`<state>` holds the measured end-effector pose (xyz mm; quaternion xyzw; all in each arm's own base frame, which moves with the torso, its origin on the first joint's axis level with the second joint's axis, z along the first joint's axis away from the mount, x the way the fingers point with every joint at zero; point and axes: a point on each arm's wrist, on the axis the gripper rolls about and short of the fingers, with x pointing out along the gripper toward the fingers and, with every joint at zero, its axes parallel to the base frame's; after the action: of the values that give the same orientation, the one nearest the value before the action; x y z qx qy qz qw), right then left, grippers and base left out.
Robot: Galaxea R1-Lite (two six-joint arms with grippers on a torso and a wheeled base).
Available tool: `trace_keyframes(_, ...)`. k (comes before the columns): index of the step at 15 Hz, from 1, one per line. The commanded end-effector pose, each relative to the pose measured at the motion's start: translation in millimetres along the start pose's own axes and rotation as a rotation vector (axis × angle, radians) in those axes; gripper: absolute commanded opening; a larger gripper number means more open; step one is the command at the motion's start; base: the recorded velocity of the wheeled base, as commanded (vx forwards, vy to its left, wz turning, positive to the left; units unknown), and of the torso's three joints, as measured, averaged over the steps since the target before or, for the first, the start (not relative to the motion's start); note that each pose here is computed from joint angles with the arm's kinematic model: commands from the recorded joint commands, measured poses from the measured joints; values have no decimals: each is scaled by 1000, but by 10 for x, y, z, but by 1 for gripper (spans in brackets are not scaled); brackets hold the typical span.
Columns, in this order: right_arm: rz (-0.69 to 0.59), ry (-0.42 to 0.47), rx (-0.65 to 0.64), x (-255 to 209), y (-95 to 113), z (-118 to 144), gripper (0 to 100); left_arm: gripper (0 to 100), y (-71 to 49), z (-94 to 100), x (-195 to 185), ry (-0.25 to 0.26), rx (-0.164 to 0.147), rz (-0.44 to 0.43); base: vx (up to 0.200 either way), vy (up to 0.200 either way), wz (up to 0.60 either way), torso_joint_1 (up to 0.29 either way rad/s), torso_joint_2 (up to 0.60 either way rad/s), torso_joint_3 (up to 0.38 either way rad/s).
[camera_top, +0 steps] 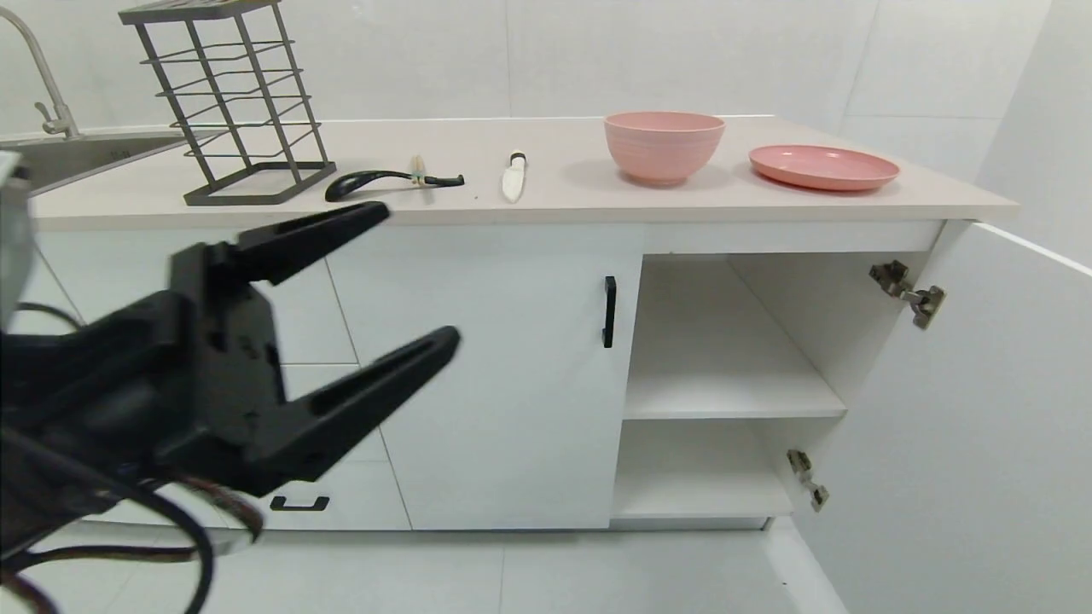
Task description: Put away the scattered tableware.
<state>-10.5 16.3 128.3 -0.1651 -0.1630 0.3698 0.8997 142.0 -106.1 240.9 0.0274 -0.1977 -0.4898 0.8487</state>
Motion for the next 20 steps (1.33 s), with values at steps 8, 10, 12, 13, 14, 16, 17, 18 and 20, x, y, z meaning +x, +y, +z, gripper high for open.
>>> trace_keyframes(8,-339,239,247,-220,229,-374,100,100,-667,141,-1491,-15,162,394,0,0,0,0,0,0)
trace_keyframes(10,-395,256,271,-227,221,-381,100,100,-828,43,-1638,20,102,420,0,0,0,0,0,0)
trace_keyframes(12,-455,267,276,-232,210,-386,100,100,-1011,-186,-1812,92,44,426,0,0,0,0,0,0)
trace_keyframes(13,-470,270,275,-234,208,-390,100,100,-1072,-270,-1869,116,27,433,0,0,0,0,0,0)
trace_keyframes(14,-474,270,275,-234,206,-386,100,100,-1139,-387,-1929,145,18,463,0,0,0,0,0,0)
trace_keyframes(16,-476,271,277,-235,206,-388,100,100,-1156,-483,-1955,201,5,529,0,0,0,0,0,0)
trace_keyframes(17,-480,269,287,-235,205,-388,100,100,-1173,-532,-1974,232,4,607,0,0,0,0,0,0)
trace_keyframes(18,-509,269,307,-238,201,-390,100,100,-1228,-635,-2029,282,-9,658,0,0,0,0,0,0)
trace_keyframes(20,-606,285,313,-250,184,-398,100,100,-1219,-709,-2068,375,16,770,0,0,0,0,0,0)
